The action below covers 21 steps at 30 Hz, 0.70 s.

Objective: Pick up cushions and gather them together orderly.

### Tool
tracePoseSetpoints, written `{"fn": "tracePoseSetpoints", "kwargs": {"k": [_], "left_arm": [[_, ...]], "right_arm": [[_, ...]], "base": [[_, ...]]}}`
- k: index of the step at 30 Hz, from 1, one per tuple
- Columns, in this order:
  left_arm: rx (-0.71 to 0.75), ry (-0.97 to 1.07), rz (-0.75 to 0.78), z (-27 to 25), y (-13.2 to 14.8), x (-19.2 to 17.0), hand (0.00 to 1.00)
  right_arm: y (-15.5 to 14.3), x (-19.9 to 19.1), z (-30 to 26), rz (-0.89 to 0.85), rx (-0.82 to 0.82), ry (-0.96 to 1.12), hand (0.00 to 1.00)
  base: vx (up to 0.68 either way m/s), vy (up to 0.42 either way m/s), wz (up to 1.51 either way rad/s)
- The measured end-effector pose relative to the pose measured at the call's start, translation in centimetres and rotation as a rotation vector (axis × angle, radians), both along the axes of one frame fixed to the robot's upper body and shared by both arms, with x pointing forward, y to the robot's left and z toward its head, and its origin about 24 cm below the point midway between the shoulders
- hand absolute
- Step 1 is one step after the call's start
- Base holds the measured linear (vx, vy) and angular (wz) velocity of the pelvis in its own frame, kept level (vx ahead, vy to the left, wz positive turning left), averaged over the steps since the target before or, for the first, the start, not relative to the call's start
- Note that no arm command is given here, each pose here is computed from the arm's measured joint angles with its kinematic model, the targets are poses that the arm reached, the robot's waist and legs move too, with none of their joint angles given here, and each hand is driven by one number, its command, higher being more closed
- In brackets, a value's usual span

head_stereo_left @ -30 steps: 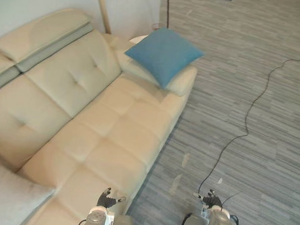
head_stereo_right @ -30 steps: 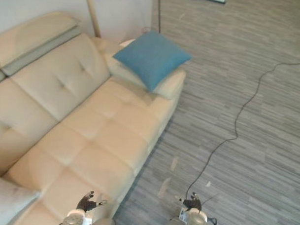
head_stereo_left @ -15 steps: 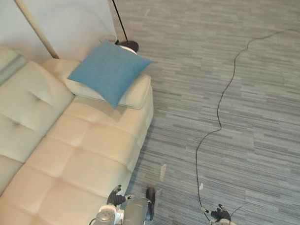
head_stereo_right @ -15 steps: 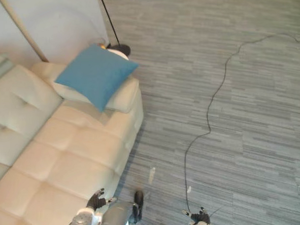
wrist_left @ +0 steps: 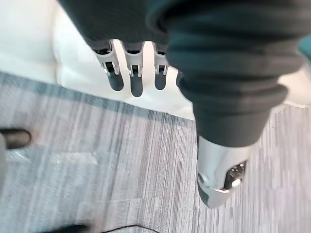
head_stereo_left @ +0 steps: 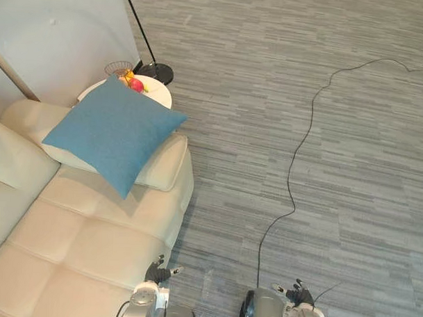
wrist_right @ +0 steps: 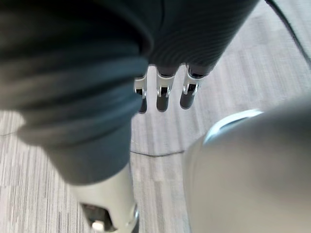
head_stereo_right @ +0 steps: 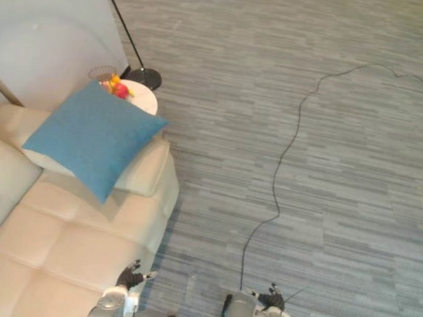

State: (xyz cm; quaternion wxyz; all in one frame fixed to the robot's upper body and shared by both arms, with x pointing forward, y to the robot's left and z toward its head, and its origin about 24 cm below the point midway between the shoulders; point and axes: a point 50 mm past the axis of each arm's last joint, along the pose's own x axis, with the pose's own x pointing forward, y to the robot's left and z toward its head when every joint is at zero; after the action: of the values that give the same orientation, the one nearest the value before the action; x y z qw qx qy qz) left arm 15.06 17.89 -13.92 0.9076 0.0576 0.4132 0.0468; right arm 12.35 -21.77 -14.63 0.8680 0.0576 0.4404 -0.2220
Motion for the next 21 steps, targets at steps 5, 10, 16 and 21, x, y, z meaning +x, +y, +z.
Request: {"fn": "tracePoseSetpoints", "kwargs": {"k": [5, 10, 16, 21], "left_arm": [[-0.071, 0.011, 0.051, -0.4, -1.8, -0.6, 0.00], [-0.068, -0.011, 0.034, -0.1, -1.9, -0.2, 0.00], [-0.035, -0.006, -0.016, -0.1, -1.3, 0.1, 0.00], [-0.016, 0.022, -0.015, -0.3, -0.5, -0.4, 0.00]], "right_arm": [[-0.7, -0.4, 0.0, -0.009, -0.018, 0.011, 0.00], [-0.5, -0.3, 0.0, -0.034, 0.003, 0.001, 0.00], [0.0, -0.7, -0.4, -0.041, 0.022, 0.018, 0.00], [0.8, -0.8, -0.5, -0.038, 0.039, 0.020, 0.00]], "base": [[0.41, -0.366, 0.68], [0.32, -0.160, 0.59], [0.30, 0.049, 0.55], [0.38, 0.142, 0.61]]}}
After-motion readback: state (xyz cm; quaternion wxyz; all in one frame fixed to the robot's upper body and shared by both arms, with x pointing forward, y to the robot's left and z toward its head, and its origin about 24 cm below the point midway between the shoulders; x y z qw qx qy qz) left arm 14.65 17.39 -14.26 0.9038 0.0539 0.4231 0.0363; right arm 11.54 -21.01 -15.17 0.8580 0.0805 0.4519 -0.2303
